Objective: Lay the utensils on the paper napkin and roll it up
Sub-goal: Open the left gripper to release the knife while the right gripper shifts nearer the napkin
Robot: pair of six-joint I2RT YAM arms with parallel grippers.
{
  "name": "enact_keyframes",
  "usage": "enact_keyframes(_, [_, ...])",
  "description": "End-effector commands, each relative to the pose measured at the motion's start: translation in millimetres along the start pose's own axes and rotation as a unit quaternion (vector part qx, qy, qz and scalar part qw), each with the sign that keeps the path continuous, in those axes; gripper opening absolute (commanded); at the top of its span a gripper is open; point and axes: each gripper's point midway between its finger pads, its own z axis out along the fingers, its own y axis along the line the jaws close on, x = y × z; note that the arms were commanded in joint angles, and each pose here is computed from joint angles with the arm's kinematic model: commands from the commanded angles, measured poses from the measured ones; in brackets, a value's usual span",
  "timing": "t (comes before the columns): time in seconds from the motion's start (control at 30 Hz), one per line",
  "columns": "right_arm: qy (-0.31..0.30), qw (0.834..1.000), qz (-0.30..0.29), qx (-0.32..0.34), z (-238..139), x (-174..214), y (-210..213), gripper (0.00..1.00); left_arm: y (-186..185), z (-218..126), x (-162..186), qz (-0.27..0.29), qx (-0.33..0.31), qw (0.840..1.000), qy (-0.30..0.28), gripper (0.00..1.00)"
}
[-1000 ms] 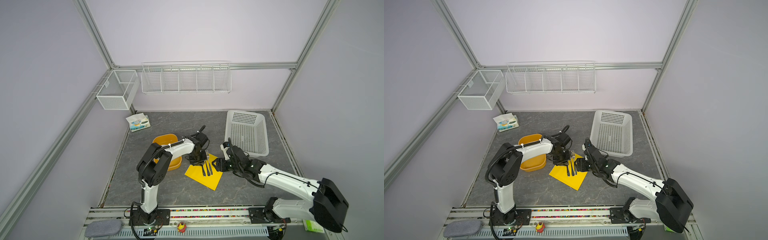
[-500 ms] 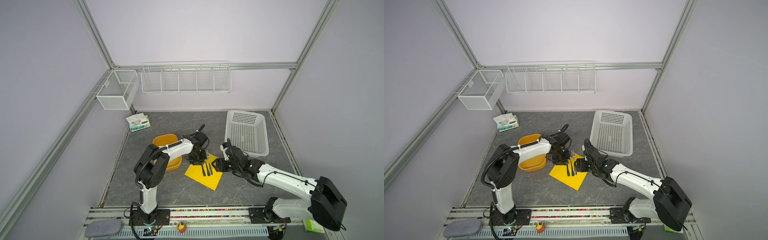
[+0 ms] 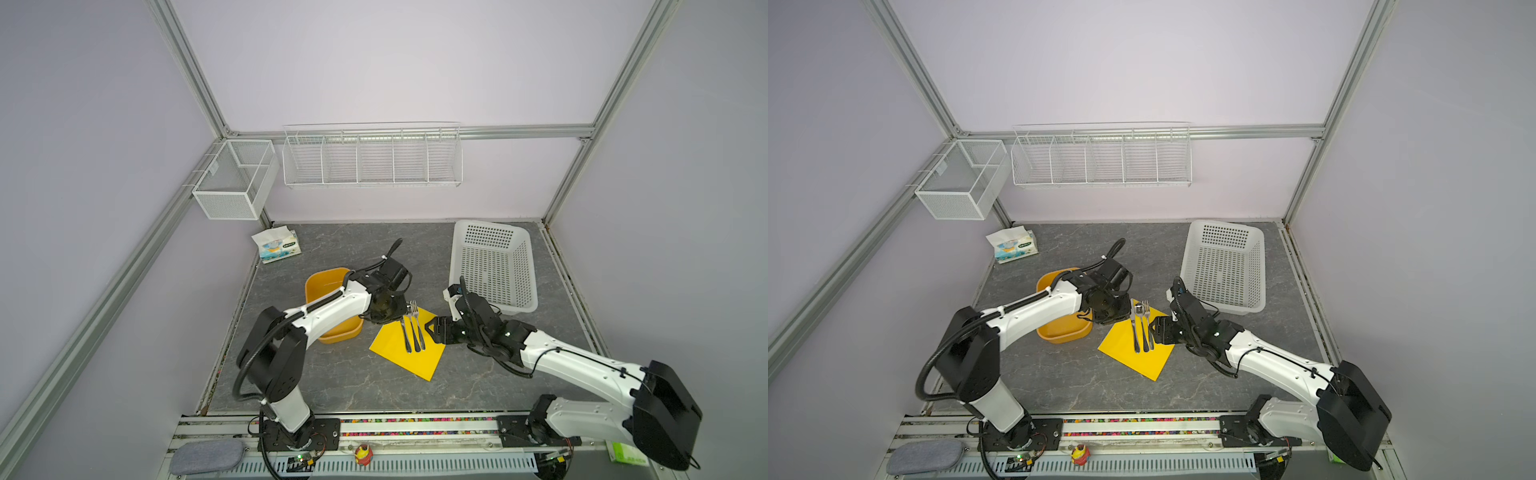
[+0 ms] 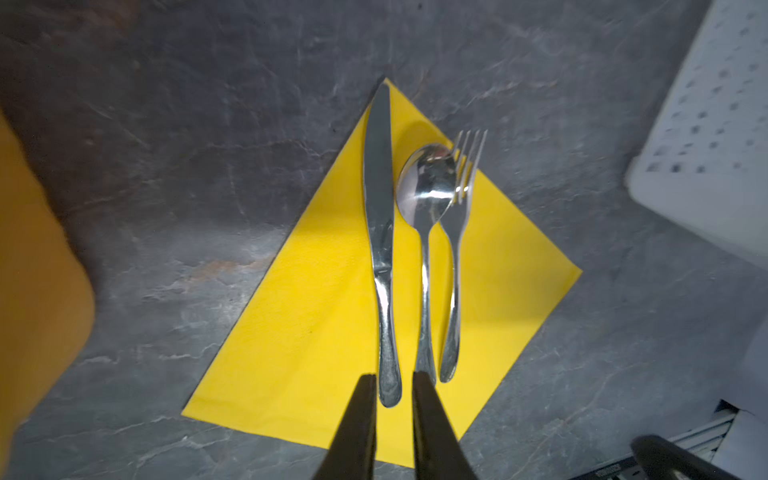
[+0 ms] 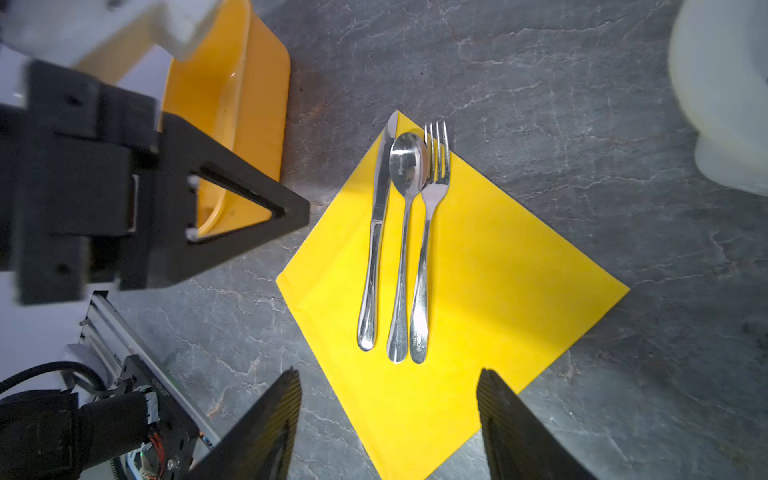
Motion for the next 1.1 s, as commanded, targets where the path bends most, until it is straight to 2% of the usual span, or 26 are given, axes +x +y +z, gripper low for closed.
enact_keyframes(0.0, [0.003,0.999,0.031,-0.018,-9,10,-1,0.7,4,-21,-9,0.004,0.019,0.997,-0.069,0.18])
enact_keyframes(0.2, [-0.003,0.996,0.073,-0.042,-17,24,-6,0.71,12,-35,3,-0.029,0.092,0.989,-0.116,0.14])
enact_keyframes(0.3, [0.004,0.995,0.092,-0.043,-18,36,-11,0.7,13,-33,13,-0.033,0.132,0.984,-0.114,0.15])
enact_keyframes(0.4, [0.013,0.994,0.106,-0.036,-18,49,-17,0.7,21,-23,25,-0.041,0.138,0.984,-0.102,0.15])
enact_keyframes(0.6, [-0.008,0.993,0.115,0.017,-25,61,-41,0.71,44,-10,33,-0.022,0.086,0.992,-0.09,0.19])
enact_keyframes(0.73, [-0.034,0.994,0.081,0.064,-33,40,-50,0.77,53,-7,20,-0.03,0.062,0.993,-0.092,0.21])
enact_keyframes(0.83, [-0.035,0.994,0.049,0.09,-29,19,-49,0.78,73,0,9,-0.052,0.016,0.993,-0.102,0.21])
enact_keyframes(0.97, [-0.019,0.995,0.032,0.091,-13,4,-39,0.78,92,10,0,-0.06,-0.02,0.993,-0.101,0.21])
enact_keyframes(1.07, [-0.002,0.996,0.041,0.085,-1,9,-36,0.77,113,13,-3,-0.065,-0.066,0.99,-0.106,0.21])
